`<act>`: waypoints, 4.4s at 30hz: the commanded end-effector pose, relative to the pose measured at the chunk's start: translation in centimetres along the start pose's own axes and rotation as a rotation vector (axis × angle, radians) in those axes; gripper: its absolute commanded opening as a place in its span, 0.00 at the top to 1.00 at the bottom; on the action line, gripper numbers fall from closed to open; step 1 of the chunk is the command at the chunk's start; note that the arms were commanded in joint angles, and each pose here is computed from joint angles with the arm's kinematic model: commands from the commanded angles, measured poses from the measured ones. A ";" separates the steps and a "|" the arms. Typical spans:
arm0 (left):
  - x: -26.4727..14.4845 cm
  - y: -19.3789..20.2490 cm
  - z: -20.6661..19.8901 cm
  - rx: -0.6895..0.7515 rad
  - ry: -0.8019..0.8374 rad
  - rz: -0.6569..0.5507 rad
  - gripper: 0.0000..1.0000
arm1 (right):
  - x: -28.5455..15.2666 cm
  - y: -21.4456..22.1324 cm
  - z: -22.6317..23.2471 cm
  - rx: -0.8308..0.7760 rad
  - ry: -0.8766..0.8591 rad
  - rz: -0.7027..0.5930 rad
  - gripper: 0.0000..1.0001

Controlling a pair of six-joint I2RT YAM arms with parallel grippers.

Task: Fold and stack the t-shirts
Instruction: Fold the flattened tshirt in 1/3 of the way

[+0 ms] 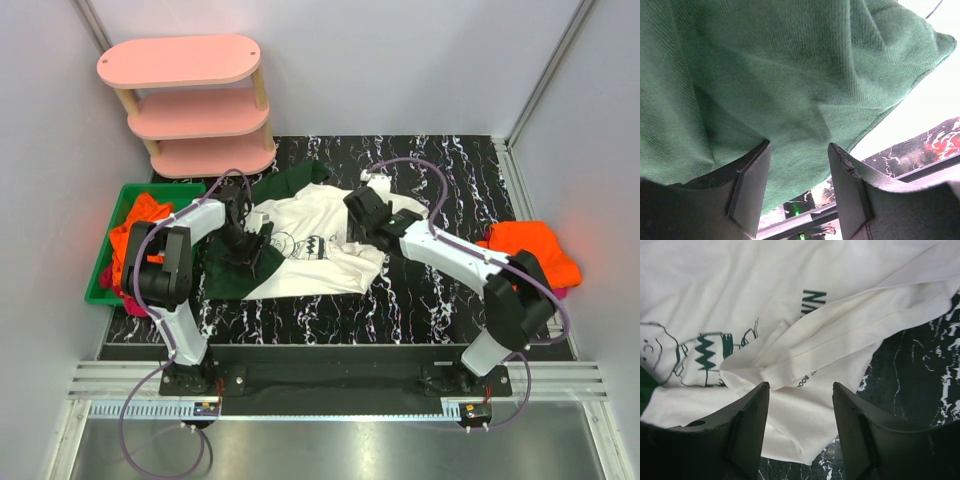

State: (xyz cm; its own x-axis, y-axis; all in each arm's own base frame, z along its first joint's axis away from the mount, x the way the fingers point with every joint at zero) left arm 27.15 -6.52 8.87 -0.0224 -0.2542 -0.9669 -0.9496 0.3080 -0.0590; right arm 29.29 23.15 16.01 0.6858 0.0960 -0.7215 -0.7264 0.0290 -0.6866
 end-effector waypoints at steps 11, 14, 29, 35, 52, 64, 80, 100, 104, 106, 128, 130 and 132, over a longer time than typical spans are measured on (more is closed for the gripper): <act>0.2 0.1 0.1 0.006 -0.004 -0.009 0.44 | 4.4 0.7 -6.2 0.287 0.245 0.124 0.53; 0.1 0.1 0.0 0.004 -0.003 -0.009 0.44 | 4.8 0.5 -5.4 0.307 0.191 0.115 0.53; 0.4 -0.1 0.0 0.001 0.009 -0.002 0.44 | 5.5 1.0 -3.1 0.356 0.067 0.138 0.52; 0.4 0.1 0.0 0.005 0.005 -0.001 0.44 | 6.4 1.6 -2.2 0.368 0.044 0.159 0.52; 0.5 0.3 0.0 0.005 0.004 0.005 0.44 | 6.7 2.6 -2.6 0.377 0.080 0.157 0.92; 0.3 0.3 0.0 0.008 -0.002 -0.003 0.44 | 3.6 1.4 -4.4 0.385 0.121 0.045 1.00; 0.4 -0.3 0.0 -0.002 0.014 -0.005 0.44 | 2.6 3.0 1.9 0.397 -0.150 0.110 0.63; 0.7 0.0 0.1 0.007 0.013 0.010 0.45 | 4.1 1.0 3.0 0.402 -0.123 0.047 0.63; 0.9 -0.1 0.1 0.005 0.015 0.015 0.45 | 4.3 1.0 2.8 0.409 -0.100 0.031 0.62; 1.0 -0.2 0.1 0.003 0.018 0.015 0.45 | 4.5 0.8 2.8 0.408 -0.089 0.022 0.61; 1.0 -0.3 0.2 0.019 0.020 0.014 0.45 | 6.7 -1.1 3.6 0.330 -0.004 -0.008 0.58; 0.9 -0.3 0.2 0.021 0.018 0.013 0.45 | 6.9 -0.8 3.4 0.328 0.006 -0.001 0.58; 1.0 -0.3 0.2 0.020 0.019 0.018 0.45 | 7.1 -0.6 3.2 0.321 0.019 0.002 0.58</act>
State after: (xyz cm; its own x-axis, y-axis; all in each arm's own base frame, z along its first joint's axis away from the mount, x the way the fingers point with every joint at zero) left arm 27.21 -6.59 8.81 -0.0282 -0.2596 -0.9653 -0.9495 0.3088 -0.0553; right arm 33.93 27.24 11.50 0.6707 0.1190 -0.7321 -0.7185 0.3492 -0.6015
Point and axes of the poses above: each gripper's point midway between its finger pads, its own x axis out along the fingers, its own z axis along the line the jaws close on, y = z × x, the point moved 7 cm from there along -x, back along the fingers
